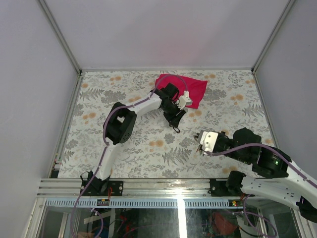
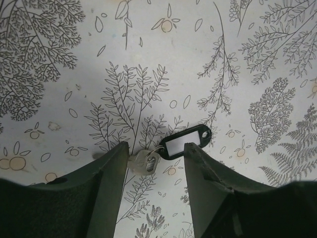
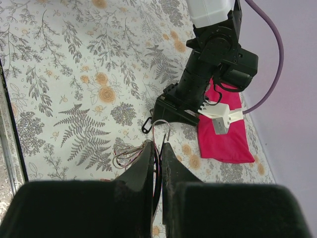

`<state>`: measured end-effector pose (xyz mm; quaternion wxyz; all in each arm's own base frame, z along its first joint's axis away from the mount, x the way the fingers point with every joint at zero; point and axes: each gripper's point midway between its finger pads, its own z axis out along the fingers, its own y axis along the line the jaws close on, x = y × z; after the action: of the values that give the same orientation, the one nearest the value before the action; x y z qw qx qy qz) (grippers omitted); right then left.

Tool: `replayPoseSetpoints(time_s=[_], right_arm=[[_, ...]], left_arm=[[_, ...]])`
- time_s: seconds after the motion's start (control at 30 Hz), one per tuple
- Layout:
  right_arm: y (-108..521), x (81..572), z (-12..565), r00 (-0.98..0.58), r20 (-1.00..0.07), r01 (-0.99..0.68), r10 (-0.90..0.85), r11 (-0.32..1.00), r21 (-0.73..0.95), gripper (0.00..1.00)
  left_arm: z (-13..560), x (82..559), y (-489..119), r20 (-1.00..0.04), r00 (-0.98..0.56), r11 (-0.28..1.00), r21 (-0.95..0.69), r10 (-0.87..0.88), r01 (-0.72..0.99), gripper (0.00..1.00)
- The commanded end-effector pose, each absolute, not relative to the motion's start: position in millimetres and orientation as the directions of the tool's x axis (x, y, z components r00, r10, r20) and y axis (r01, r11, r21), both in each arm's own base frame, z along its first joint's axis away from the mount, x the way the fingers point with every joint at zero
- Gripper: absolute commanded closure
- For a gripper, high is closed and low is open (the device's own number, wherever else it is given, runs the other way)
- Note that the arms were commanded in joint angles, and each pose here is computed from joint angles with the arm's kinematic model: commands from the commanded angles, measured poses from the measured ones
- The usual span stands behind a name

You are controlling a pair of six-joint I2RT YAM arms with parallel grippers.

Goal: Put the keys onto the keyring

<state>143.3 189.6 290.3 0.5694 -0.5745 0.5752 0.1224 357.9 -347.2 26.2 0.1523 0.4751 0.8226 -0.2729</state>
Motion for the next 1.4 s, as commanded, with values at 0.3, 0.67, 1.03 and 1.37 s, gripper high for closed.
replayPoseSetpoints(time_s=[0.3,0.67,1.03,1.37], right_arm=[[195,145,309,0.331,-0.816,-0.788,-0.475,0.336,-0.516,1.0],[197,145,307,0.331,-0.815,-0.792,-0.476,0.33,-0.514,1.0],[199,145,305,0.33,-0.812,-0.795,-0.481,0.322,-0.514,1.0],[200,145,304,0.33,-0.812,-0.798,-0.481,0.318,-0.512,1.0]], left_arm=[[23,351,-350,-0.509,-0.496,0.352,-0.357,0.703,0.865,0.51],[28,349,-333,-0.502,-0.496,0.365,-0.34,0.709,0.867,0.52],[28,347,-328,-0.497,-0.502,0.361,-0.356,0.708,0.862,0.61],[30,345,-331,-0.504,-0.511,0.349,-0.383,0.697,0.855,0.79]])
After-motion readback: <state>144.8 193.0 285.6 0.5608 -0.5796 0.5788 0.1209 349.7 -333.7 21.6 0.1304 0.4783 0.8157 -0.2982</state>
